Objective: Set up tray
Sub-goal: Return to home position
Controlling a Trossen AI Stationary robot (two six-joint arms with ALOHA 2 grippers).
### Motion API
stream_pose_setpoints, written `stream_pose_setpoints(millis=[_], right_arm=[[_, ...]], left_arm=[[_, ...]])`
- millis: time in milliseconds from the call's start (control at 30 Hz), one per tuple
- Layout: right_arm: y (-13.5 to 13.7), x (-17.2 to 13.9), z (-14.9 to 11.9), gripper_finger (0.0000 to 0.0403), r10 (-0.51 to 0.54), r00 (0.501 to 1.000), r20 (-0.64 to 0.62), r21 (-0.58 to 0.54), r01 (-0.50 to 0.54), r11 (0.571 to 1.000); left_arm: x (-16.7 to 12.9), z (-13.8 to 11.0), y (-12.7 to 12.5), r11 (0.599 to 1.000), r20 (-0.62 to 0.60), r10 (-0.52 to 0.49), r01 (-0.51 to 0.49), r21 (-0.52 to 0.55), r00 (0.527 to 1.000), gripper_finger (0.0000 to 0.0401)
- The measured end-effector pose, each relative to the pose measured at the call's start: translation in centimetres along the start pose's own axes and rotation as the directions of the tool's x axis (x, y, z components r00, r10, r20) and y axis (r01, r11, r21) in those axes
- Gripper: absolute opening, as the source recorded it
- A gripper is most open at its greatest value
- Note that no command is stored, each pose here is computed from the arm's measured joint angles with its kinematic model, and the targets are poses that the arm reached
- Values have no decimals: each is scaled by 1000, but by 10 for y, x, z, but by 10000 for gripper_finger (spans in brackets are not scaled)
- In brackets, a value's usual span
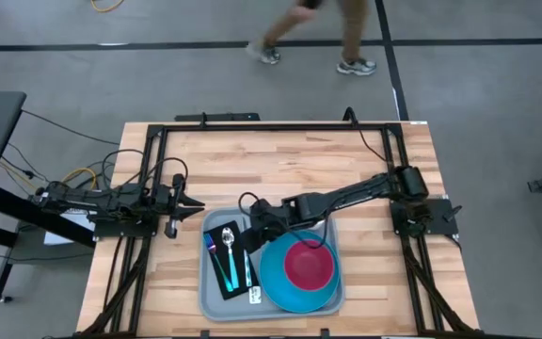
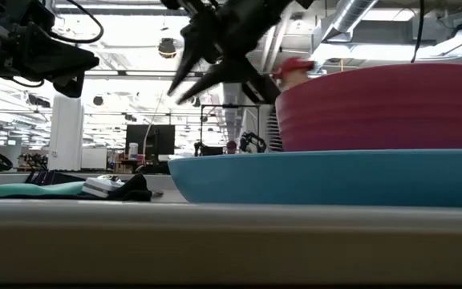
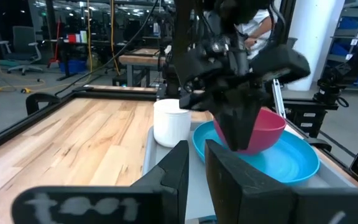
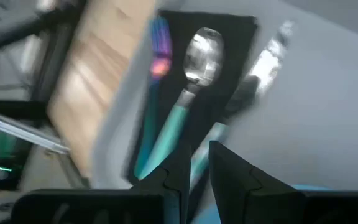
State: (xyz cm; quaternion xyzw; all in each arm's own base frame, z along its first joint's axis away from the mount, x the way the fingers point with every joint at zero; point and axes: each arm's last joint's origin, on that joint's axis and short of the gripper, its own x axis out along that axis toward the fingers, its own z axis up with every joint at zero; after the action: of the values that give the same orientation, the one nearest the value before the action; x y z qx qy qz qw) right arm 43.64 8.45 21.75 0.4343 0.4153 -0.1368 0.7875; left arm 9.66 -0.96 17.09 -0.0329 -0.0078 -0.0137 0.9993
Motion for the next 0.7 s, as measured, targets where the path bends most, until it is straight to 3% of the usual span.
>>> stream_pose_setpoints(millis=[100,167,267,400,567,700], right_arm=[[1,7,2,51,23,1000,15,48,-24,999],[-5,11,2,51,-14,1000,-5,66,14,998],[-4,16,7,51,40,999,-11,72,-39,997],[-2,20,14,51,142,989,-44,35,-141,989],[3,20,23,51,219,976,8,41,-219,975],[-2,20,28,55,189,982,23,-22,-188,982]], left_arm=[[0,0,0,1000,-1,0,0,0,1000,40],[0,0,0,1000,-3,-1,1,0,1000,40],[0,0,0,1000,-2,-1,1,0,1000,40],[0,0,0,1000,-6,-1,1,1,1000,40],[0,0,0,1000,-6,-1,1,1,1000,40],[0,0,0,1000,-6,-1,1,1,1000,40]])
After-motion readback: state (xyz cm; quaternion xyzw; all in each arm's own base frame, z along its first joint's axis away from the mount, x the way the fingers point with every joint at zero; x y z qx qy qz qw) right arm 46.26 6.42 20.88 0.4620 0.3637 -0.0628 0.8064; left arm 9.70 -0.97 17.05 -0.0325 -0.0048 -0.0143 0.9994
